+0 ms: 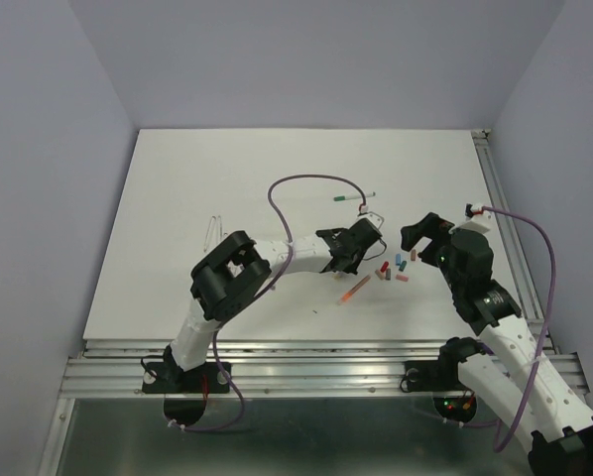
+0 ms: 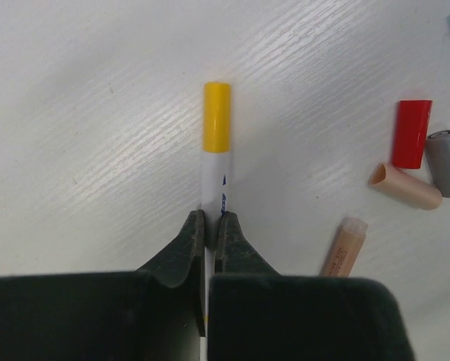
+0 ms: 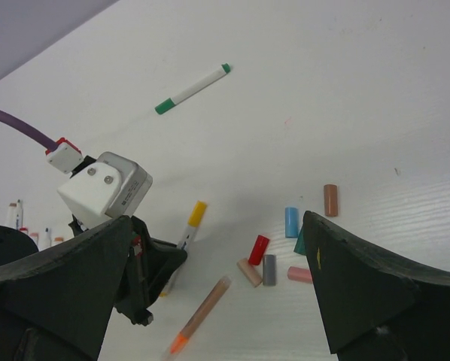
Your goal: Open the pen caps
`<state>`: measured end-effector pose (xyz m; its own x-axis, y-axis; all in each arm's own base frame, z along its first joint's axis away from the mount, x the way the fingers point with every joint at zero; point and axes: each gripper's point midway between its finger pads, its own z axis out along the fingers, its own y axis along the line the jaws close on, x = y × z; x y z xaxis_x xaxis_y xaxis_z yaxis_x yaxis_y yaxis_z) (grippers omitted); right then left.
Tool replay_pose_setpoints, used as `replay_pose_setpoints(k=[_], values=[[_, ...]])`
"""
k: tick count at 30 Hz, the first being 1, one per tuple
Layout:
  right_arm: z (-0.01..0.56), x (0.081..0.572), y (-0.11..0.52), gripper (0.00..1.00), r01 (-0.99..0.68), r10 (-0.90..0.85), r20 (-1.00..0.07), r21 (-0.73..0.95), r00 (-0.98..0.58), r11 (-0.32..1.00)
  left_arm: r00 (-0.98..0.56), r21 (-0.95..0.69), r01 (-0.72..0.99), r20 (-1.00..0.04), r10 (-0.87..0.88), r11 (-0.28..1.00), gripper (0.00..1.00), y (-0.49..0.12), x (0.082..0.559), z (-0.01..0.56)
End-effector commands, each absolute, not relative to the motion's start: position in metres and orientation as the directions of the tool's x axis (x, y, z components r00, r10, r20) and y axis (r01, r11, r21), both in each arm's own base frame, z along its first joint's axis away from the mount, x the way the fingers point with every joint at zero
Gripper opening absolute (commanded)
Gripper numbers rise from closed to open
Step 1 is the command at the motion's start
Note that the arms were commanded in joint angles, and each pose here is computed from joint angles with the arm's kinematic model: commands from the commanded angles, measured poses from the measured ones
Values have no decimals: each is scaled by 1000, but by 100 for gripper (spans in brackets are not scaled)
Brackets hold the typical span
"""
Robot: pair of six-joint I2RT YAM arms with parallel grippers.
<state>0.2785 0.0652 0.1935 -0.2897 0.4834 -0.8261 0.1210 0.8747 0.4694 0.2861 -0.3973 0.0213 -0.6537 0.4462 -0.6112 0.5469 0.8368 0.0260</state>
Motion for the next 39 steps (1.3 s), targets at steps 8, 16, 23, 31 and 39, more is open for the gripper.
replay_pose_setpoints(k=[8,16,23,31,39], values=[[198,278,66,100,105,488,-830,479,-270,872,-664,64,438,-650,371,897,0,-361,287,43],[219,260,146,100,-284,497,-756,634,-427,719,-596,-150,430,-787,156,890,0,-343,269,116],[232,253,191,100,-436,532,-674,738,-513,514,-580,-342,521,-814,30,782,0,-348,241,151],[235,253,215,100,-460,553,-652,758,-518,462,-662,-568,604,-748,-44,560,0,-377,198,162],[208,260,240,100,-401,481,-677,726,-556,558,-669,-619,606,-736,-101,500,0,-379,192,177]])
